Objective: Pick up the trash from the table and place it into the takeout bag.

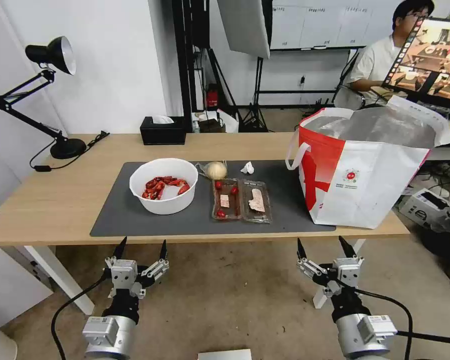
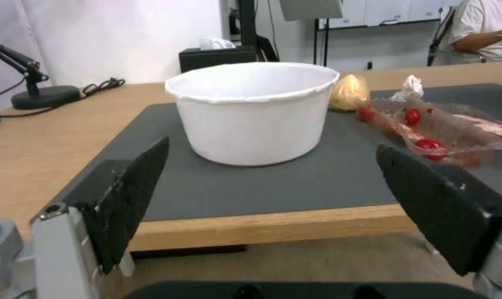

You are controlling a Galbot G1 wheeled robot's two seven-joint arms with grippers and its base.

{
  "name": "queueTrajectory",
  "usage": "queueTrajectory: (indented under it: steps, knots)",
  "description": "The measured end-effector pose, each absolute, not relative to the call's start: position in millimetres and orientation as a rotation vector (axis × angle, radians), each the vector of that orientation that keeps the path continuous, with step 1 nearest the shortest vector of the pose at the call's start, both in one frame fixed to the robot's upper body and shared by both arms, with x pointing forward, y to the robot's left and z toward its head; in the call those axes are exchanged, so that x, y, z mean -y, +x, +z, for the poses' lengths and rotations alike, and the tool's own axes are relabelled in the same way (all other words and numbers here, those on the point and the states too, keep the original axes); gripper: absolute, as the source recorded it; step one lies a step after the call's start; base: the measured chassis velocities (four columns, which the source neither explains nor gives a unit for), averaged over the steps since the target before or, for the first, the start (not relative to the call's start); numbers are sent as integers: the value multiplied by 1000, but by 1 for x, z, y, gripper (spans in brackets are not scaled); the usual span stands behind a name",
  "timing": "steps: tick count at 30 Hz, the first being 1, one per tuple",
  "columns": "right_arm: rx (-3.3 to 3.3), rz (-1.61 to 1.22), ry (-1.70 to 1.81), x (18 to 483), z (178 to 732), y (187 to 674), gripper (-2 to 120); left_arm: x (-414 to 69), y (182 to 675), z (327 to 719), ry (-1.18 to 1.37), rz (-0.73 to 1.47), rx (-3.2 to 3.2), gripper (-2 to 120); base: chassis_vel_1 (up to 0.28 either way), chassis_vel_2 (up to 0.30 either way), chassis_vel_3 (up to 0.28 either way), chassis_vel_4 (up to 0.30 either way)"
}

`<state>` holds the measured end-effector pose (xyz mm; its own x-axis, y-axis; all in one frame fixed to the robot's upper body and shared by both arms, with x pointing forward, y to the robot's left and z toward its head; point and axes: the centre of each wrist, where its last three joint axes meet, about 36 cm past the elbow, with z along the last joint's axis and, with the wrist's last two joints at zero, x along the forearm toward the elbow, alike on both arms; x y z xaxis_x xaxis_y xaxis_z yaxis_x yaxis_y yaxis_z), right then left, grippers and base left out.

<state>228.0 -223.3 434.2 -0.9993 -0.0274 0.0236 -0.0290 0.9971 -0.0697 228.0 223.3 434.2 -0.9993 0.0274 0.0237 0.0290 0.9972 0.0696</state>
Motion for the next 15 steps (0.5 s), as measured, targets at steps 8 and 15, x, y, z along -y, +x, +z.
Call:
queueTrajectory:
  steps: [8,15]
  knots:
    - [3054,81,105,245,447,253,100,-216,266,455,59,60,3078,100,0,0,0,0]
    - [2959,71,190,274,473,288,100,-214,277,457,55,129,3060,100,0,0,0,0]
